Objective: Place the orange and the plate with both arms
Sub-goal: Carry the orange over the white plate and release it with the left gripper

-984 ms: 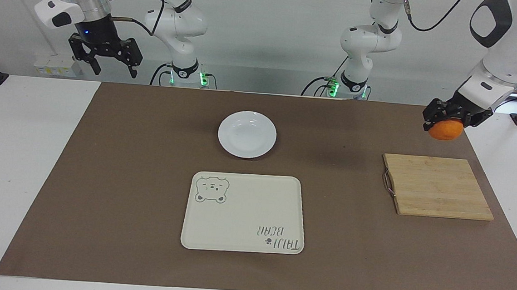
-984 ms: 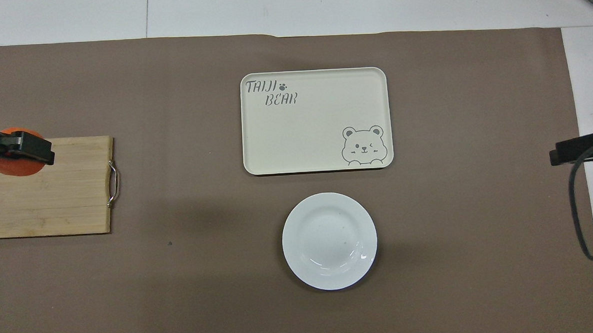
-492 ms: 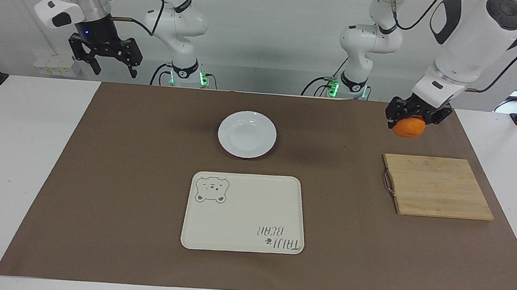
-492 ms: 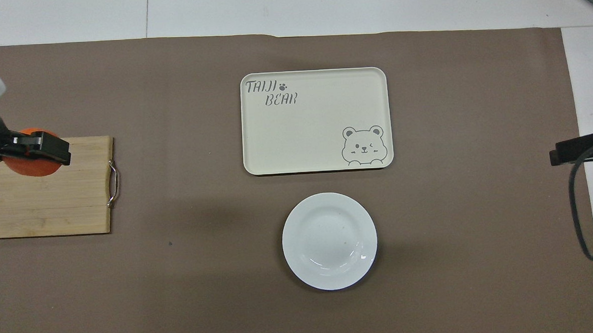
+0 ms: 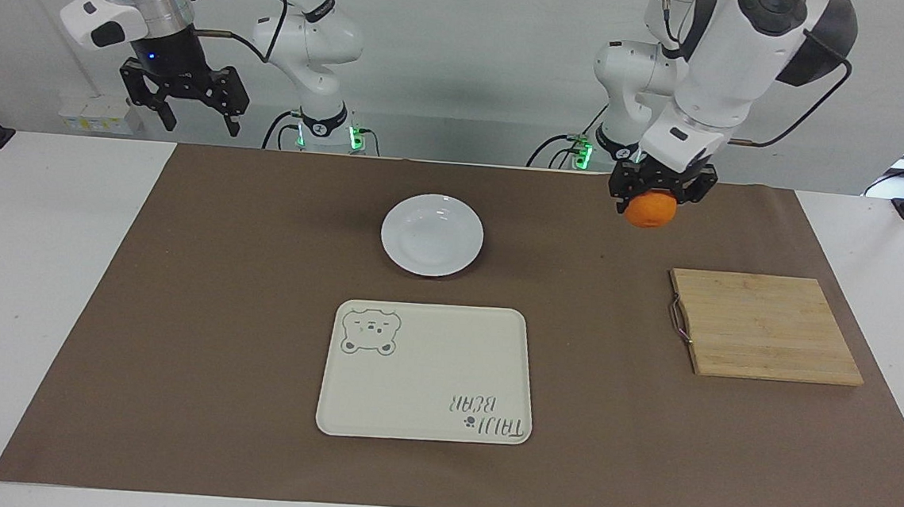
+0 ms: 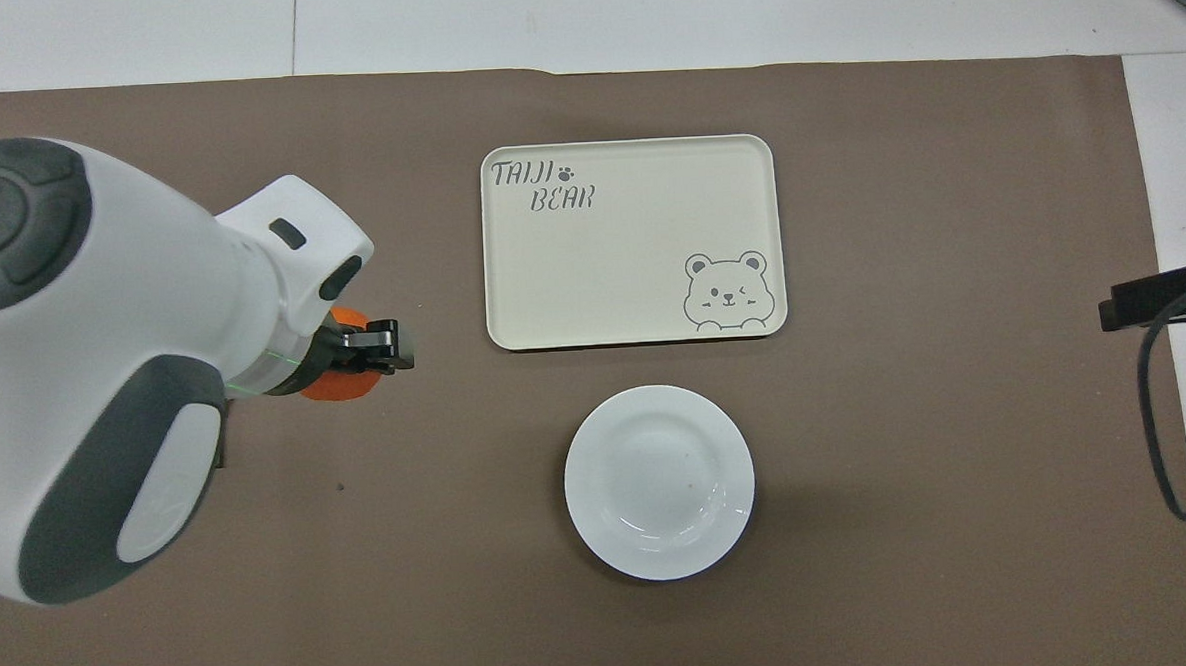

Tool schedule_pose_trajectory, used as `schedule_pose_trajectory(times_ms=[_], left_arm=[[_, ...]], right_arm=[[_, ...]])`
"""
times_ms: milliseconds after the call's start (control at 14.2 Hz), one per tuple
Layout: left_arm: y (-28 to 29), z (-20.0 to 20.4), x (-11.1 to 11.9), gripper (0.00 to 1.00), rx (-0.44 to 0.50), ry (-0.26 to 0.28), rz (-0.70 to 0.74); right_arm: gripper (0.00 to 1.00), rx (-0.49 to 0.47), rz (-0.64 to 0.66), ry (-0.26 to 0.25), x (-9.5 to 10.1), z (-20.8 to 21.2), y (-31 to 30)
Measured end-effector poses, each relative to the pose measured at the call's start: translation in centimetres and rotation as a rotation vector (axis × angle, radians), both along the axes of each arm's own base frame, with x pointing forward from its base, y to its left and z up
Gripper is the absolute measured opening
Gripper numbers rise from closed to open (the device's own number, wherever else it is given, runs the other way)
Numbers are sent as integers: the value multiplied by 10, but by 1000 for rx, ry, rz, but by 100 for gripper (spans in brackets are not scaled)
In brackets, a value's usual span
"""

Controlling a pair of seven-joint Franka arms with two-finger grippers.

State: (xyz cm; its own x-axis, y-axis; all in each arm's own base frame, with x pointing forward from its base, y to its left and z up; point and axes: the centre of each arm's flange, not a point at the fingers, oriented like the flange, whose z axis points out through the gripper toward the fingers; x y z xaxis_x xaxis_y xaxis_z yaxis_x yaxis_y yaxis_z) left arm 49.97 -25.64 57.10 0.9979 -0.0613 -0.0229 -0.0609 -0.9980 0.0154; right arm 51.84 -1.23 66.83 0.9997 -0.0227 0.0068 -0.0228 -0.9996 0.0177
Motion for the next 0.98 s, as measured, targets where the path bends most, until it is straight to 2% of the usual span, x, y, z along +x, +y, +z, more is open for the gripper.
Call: schedule_pose_trajectory(times_ms=[351, 633, 984], left_arm=[[-66, -53, -33, 75, -9, -15, 13], [-126, -99, -64, 75, -4, 2, 21], [-173, -167, -88, 75, -18, 2, 16]], right_arm=[[100, 0, 0, 0, 0, 0, 0], [100, 0, 0, 0, 0, 0, 0], [100, 0, 0, 0, 0, 0, 0]])
